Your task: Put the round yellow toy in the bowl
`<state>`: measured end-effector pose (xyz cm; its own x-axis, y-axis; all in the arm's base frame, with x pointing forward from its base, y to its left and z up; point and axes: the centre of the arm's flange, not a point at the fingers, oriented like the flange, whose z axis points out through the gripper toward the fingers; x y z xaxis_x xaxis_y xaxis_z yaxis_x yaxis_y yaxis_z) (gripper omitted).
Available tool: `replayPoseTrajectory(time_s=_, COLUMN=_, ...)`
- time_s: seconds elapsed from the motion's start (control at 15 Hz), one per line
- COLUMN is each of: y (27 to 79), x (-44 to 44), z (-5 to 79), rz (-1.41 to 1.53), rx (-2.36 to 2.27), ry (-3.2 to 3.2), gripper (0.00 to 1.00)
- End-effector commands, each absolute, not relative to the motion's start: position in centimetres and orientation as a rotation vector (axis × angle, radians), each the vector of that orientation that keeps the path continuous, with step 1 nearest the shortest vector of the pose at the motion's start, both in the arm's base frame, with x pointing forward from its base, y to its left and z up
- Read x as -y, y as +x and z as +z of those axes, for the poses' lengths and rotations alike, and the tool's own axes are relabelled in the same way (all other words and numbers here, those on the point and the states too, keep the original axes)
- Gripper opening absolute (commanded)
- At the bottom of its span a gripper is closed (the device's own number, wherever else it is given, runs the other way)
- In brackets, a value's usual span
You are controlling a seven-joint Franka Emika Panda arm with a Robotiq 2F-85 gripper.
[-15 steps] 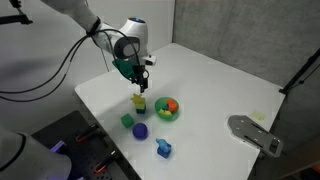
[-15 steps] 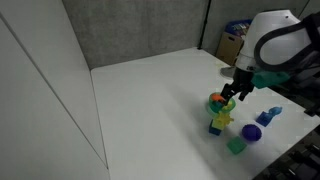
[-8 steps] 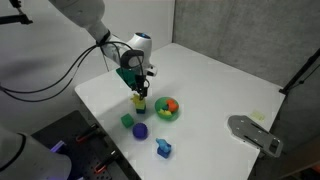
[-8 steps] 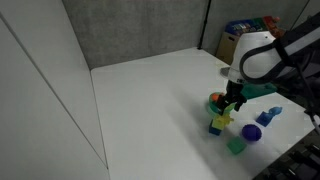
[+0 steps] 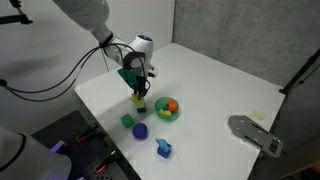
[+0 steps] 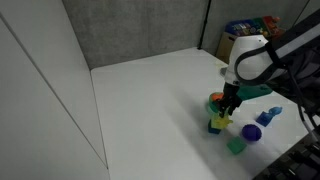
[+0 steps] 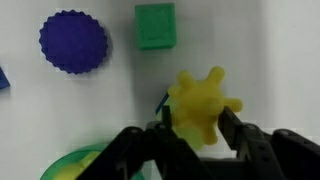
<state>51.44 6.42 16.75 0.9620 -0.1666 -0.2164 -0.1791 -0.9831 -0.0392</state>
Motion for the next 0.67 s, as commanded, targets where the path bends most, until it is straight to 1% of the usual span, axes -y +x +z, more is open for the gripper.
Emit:
replayPoseTrajectory(time_s=0.0, y=52.4, x=-6.4, z=18.3, rz=0.344, rx=-0.311, ry=-3.021, gripper=0.2)
replayPoseTrajectory(time_s=0.07, y=52.6, x=-6.3, z=18.9, rz=0.341, rx=-0.321, ry=-3.01, gripper=0.19)
replayPoseTrajectory(time_s=0.2, y=52.9, x=-6.3, z=19.6, rz=0.332, rx=-0.34, ry=-2.994, gripper=0.04)
replayPoseTrajectory(time_s=0.27, y=53.0, x=-6.2, z=19.9, rz=0.327, rx=-0.348, ry=-2.989, gripper=0.01)
replayPoseTrajectory(time_s=0.4, y=53.3, x=-6.1, z=20.2, rz=0.323, rx=-0.365, ry=-2.981, gripper=0.04)
replayPoseTrajectory(time_s=0.47, y=53.5, x=-6.1, z=20.3, rz=0.322, rx=-0.371, ry=-2.977, gripper=0.03)
replayPoseTrajectory(time_s=0.53, y=53.6, x=-6.0, z=20.4, rz=0.321, rx=-0.377, ry=-2.972, gripper=0.04)
replayPoseTrajectory(time_s=0.6, y=53.7, x=-5.9, z=20.6, rz=0.317, rx=-0.385, ry=-2.968, gripper=0.03)
